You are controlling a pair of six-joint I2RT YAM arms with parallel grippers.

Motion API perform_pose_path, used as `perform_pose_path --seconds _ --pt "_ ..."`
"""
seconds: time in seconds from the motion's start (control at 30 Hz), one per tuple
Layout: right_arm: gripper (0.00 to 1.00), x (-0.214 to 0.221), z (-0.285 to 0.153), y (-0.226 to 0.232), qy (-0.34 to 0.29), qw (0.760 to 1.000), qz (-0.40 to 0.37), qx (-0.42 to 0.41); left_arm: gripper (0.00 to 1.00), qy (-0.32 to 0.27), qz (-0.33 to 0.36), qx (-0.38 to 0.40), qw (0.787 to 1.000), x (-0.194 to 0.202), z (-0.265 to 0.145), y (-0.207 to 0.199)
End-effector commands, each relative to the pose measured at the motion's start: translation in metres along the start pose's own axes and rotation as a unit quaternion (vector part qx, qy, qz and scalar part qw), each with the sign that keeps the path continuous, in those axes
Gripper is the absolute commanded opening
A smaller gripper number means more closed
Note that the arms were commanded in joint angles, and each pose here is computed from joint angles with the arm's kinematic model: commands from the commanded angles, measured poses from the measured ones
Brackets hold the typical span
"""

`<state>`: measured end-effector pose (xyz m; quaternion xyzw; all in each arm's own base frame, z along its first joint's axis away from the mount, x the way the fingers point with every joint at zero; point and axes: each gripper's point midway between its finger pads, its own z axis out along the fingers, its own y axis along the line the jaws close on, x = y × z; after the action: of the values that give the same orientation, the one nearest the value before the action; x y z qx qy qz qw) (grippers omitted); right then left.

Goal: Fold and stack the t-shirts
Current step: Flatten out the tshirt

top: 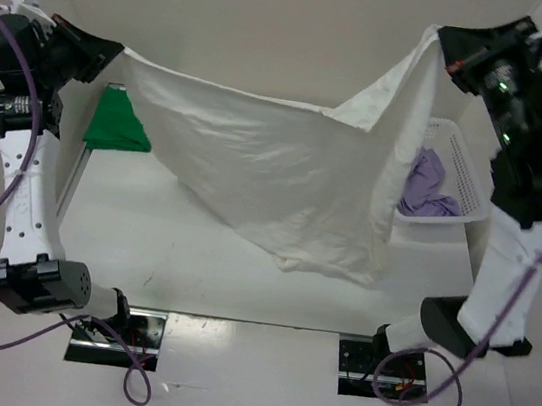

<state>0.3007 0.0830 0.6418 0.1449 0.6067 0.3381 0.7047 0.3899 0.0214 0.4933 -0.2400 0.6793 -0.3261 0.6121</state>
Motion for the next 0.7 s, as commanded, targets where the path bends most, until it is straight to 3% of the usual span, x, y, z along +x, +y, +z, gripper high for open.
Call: perform_pose_path --seconds 0.0,0.23,0.33,0.5,0.57,0.67 --pt "0.0 0.077 0.1 -0.076 0.095 0.994 -0.005 0.054 0.0 0.02 -0.042 -0.046 0.998 0.023 0.037 0.063" --pt "0.0 0.11 0.179 -0.126 0.098 0.992 -0.013 0.074 0.0 0.035 -0.06 -0.074 0.995 0.04 0.097 0.091" --pt "0.0 0.099 0.19 -0.106 0.076 0.997 0.001 0.027 0.0 0.027 -0.069 -0.056 0.996 0.026 0.116 0.085" --pt "0.0 0.032 0.157 -0.036 -0.009 0.998 0.011 -0.063 0.0 -0.022 -0.039 0.01 0.999 -0.025 0.104 0.024" --pt "0.0 -0.006 0.129 -0.005 -0.054 0.994 0.006 -0.097 0.0 -0.044 -0.035 0.02 0.998 -0.047 0.095 0.019" --pt "0.0 -0.023 0.109 0.006 -0.067 0.991 0.003 -0.112 0.0 -0.062 -0.032 0.037 0.997 -0.067 0.084 0.008"
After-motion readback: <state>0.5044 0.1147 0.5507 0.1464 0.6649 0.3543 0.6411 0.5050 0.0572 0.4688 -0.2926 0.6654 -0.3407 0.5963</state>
